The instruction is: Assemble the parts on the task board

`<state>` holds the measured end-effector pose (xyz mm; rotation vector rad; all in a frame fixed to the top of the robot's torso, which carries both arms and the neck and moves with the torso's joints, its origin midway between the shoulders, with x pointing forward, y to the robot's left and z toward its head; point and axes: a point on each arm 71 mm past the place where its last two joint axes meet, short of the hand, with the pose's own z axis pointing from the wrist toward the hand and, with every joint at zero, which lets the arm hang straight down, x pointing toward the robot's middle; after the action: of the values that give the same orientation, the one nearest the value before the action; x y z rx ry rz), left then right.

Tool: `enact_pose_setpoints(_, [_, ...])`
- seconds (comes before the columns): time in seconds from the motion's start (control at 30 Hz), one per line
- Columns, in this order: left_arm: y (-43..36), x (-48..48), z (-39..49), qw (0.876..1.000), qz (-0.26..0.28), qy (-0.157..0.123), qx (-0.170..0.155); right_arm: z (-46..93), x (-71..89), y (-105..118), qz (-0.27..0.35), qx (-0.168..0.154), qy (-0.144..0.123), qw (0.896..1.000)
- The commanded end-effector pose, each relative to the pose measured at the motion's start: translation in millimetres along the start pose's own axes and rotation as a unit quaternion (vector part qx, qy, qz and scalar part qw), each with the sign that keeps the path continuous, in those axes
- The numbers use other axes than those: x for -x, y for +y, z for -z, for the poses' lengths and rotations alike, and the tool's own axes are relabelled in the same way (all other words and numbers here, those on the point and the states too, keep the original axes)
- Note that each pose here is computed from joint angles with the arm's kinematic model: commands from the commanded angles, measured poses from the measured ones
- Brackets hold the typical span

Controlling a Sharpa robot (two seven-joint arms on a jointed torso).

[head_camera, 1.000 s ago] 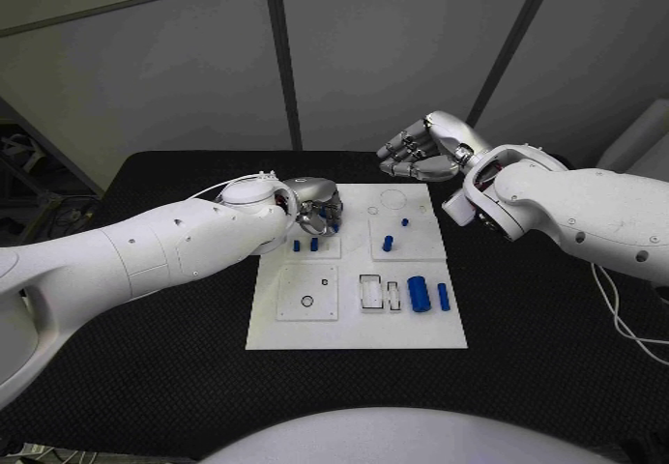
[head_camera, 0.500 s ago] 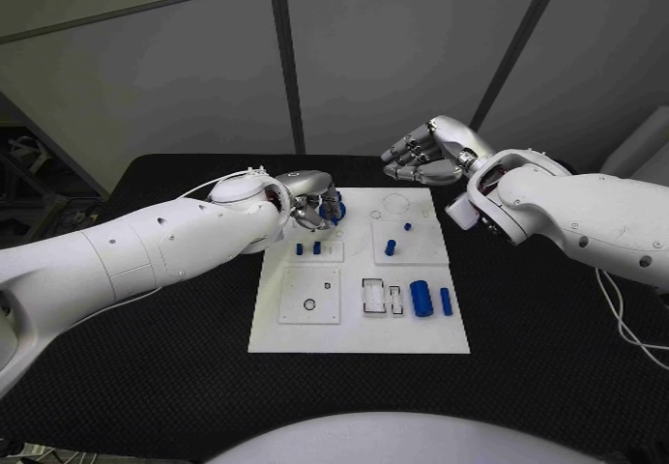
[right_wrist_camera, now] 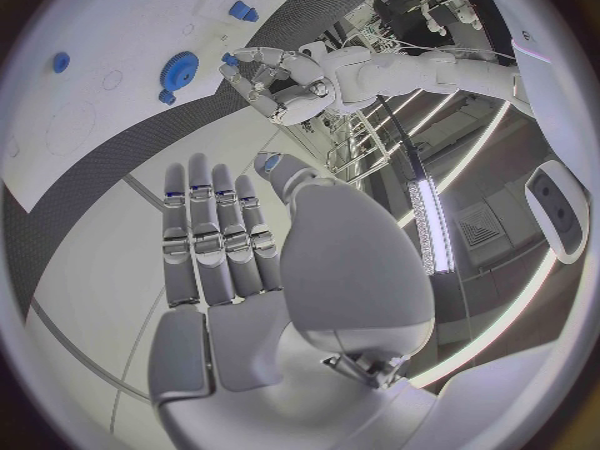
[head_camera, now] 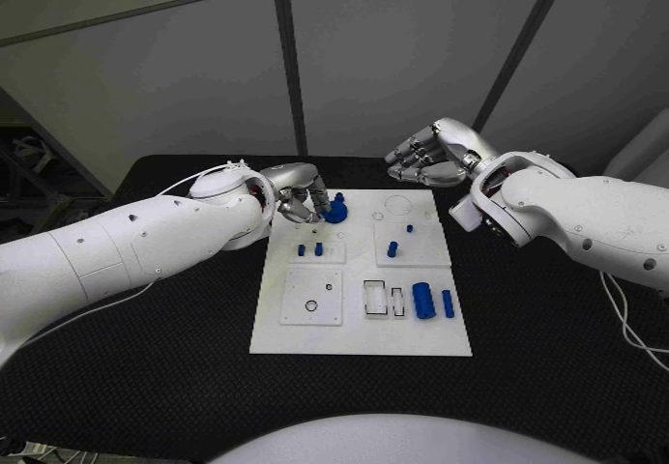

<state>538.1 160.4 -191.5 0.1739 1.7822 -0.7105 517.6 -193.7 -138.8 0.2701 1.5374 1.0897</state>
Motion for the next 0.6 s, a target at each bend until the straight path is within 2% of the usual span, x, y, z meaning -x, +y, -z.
enact_pose_setpoints(0.03, [5.0,0.5,2.7,1.0,0.007,0.011,0.01,-0.3,0.6,1.1,0.001,0.004,0.002,1.0])
enact_pose_setpoints(0.3, [13.0,-0.4,5.9,1.0,0.007,0.015,0.02,-0.3,0.5,1.1,0.001,0.004,0.002,1.0])
enact_pose_setpoints(0.6, [14.7,-5.6,6.0,0.999,0.009,0.024,0.022,-0.4,0.3,1.1,0.001,0.005,0.003,1.0])
